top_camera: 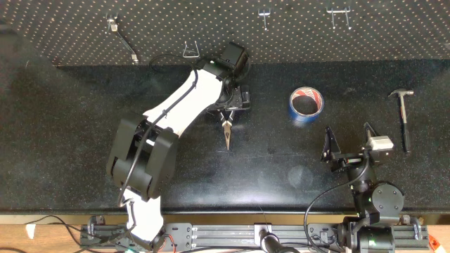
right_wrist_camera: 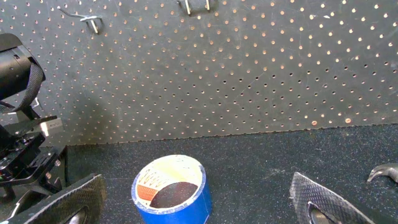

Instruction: Place Tools Onto Pegboard

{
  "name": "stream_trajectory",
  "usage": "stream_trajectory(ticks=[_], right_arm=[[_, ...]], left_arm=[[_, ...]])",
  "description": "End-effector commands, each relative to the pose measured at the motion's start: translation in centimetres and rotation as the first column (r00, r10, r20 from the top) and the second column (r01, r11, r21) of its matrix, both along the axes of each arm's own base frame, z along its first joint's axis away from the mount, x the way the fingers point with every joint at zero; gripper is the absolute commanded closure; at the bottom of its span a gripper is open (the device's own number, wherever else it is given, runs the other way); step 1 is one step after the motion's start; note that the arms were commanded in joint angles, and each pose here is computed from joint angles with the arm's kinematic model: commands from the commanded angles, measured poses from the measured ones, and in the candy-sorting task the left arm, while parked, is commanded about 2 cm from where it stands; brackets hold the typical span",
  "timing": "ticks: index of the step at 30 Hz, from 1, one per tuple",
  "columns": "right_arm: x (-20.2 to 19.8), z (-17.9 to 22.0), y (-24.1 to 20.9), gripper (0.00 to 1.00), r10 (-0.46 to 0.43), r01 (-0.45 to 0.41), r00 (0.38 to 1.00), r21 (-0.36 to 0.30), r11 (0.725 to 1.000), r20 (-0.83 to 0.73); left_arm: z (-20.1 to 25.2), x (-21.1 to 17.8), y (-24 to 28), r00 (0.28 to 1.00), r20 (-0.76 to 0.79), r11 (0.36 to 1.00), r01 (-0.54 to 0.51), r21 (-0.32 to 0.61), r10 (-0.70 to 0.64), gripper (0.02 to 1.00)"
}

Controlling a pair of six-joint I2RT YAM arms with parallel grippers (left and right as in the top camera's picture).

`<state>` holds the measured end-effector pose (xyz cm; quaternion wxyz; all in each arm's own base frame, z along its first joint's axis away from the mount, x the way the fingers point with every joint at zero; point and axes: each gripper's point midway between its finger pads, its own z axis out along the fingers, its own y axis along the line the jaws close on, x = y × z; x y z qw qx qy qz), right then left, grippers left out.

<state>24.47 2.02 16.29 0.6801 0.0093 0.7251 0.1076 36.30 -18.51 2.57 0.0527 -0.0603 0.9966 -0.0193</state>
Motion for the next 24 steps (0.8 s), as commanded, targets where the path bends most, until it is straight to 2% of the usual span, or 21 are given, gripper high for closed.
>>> stream_trajectory(ticks=[1,24], right_arm=[[0.0,-0.16,-0.04,0.029,-0.005,0.005,1.0,0.007,1.0,-0.003],[0.0,-0.16,-0.04,0.029,-0.005,0.005,1.0,0.007,1.0,-0.003]], left_arm=[[-0.5,0.22,-0.13,1.0,-0.012,1.0,0.012,0.001,-0.012,0.018],[-0.53,0.0,0.49,1.0,-0.017,0.999,0.01,0.034,-0.009,0.018]])
